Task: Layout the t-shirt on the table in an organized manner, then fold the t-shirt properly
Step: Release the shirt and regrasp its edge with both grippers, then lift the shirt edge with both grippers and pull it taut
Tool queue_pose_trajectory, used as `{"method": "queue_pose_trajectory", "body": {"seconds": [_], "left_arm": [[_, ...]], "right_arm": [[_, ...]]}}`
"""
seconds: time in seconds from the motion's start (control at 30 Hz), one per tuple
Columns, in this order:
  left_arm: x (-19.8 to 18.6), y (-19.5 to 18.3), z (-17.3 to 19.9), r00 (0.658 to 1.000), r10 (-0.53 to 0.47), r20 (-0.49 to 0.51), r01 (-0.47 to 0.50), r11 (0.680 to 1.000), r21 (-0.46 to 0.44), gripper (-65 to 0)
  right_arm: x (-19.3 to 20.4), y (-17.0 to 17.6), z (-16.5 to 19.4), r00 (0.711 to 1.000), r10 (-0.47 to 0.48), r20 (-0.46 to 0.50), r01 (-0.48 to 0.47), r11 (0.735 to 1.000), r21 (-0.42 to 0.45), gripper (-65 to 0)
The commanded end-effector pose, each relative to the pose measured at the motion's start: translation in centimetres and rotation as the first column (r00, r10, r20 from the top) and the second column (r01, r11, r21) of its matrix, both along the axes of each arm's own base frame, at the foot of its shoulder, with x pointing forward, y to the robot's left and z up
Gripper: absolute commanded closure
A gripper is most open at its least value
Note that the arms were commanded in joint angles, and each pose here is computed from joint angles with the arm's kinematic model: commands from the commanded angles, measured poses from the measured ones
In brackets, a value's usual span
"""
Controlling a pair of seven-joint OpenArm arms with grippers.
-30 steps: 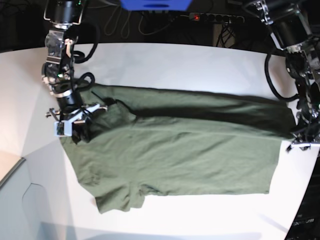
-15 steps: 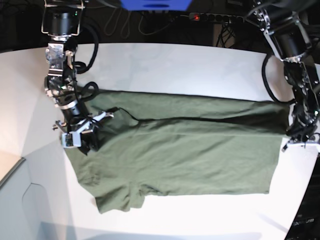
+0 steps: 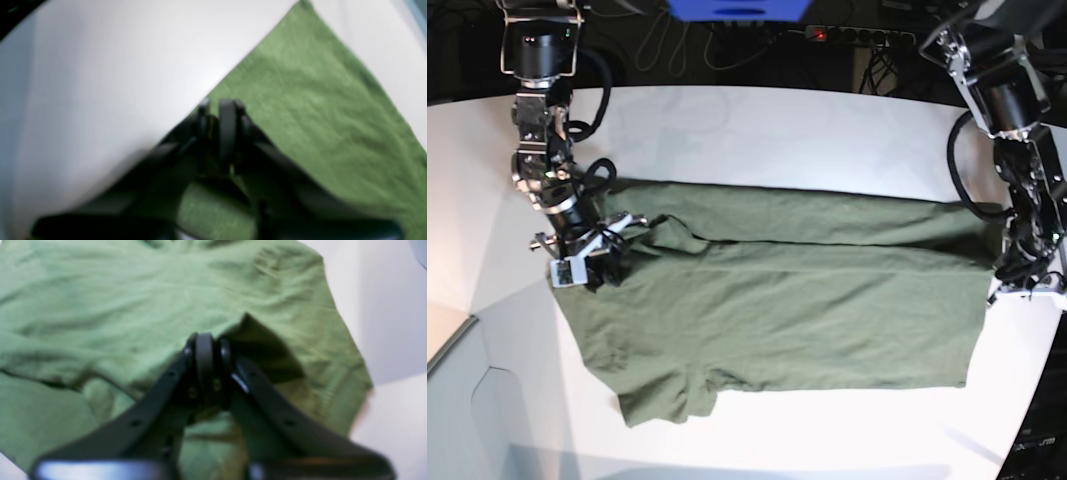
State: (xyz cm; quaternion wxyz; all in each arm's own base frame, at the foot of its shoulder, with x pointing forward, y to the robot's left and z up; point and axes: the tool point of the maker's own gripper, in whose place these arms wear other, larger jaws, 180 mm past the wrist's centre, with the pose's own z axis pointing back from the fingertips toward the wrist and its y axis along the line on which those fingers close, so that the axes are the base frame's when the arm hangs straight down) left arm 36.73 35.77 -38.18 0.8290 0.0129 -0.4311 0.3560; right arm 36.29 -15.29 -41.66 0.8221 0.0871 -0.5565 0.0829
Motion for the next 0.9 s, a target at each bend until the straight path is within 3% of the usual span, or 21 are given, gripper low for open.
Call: {"method": "queue_pose_trajectory", "body": {"seconds": [0.0,0.13,0.27,0.47,0.67,0.87], "left_arm": [[0.6,1.9,1.9,0.999,0.02,0.039,-0.022,0.999,0.049,-11.9],[0.8,2.0,2.1,0.999,0.02,0.04,-0.022,0.998,0.053,-28.6],[0.9,2.3,2.9,0.998,0.02,0.054,-0.023,0.998,0.06,-39.4],[-2.0,2.2,3.0,0.999,0.001,0.047,-0.007,0.993,0.122,-39.0],[-5.5,2.4,-1.7,0.997,0.02,-0.069,-0.013,0.995,0.099,-39.1],[-6.6,3.1,-4.7,0.993,0.058,-0.102,-0.047,0.993,0.107,-39.0]], "right_arm": [[1.1,-0.3,2.0,0.998,-0.003,0.068,0.002,1.0,0.009,-13.5],[0.4,-0.8,2.4,0.997,-0.006,0.078,0.006,1.0,-0.004,-28.6],[-0.5,-3.1,3.3,0.993,-0.066,0.103,0.068,0.998,-0.017,-35.0],[-3.5,-4.1,3.0,0.993,-0.082,0.088,0.086,0.995,-0.042,-35.6],[-7.2,-4.3,1.5,0.996,-0.081,0.031,0.083,0.995,-0.059,-35.9],[-10.0,-5.8,0.0,0.992,-0.121,-0.025,0.119,0.99,-0.077,-35.9]]}}
